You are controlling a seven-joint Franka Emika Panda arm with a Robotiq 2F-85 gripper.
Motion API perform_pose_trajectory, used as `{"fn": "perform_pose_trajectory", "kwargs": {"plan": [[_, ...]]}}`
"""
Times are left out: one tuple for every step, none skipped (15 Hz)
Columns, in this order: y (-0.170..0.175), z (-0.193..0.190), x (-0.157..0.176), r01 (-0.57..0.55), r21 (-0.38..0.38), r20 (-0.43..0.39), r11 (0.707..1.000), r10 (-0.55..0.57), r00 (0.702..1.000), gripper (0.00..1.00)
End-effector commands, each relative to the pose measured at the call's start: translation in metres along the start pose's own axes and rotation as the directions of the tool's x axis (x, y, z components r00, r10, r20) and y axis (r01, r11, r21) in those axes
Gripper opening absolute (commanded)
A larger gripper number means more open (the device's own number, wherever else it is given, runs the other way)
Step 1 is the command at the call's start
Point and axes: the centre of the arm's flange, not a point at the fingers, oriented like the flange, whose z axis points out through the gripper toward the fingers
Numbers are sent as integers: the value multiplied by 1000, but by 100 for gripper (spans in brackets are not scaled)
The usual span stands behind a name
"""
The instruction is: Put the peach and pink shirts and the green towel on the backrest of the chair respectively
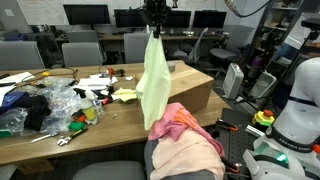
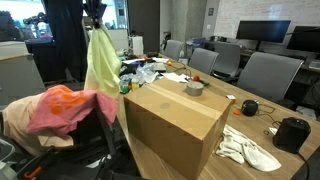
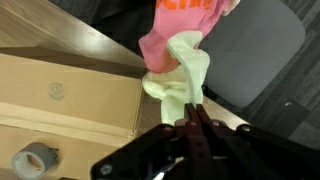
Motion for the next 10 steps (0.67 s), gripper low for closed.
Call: {"fn": "perform_pose_trajectory", "kwargs": {"plan": [[-15,-27,-19,61,2,-1,998,-61,998,1],[-23,-29,-26,76,-7,-3,997,-76,997,1],[-29,-30,-30,87,-12,-2,996,-87,996,1],[-36,-31,-37,102,-18,0,995,-102,995,1],[-43,-30,-44,116,-26,-2,993,-116,993,1],[-51,-30,-51,132,-35,-2,991,-132,991,1],[-59,-31,-58,147,-41,-1,988,-148,989,1],[-69,-32,-66,165,-49,-7,985,-166,986,1],[-77,-34,-73,185,-54,-7,981,-185,983,1],[-87,-37,-82,208,-57,-6,976,-209,978,1]]}}
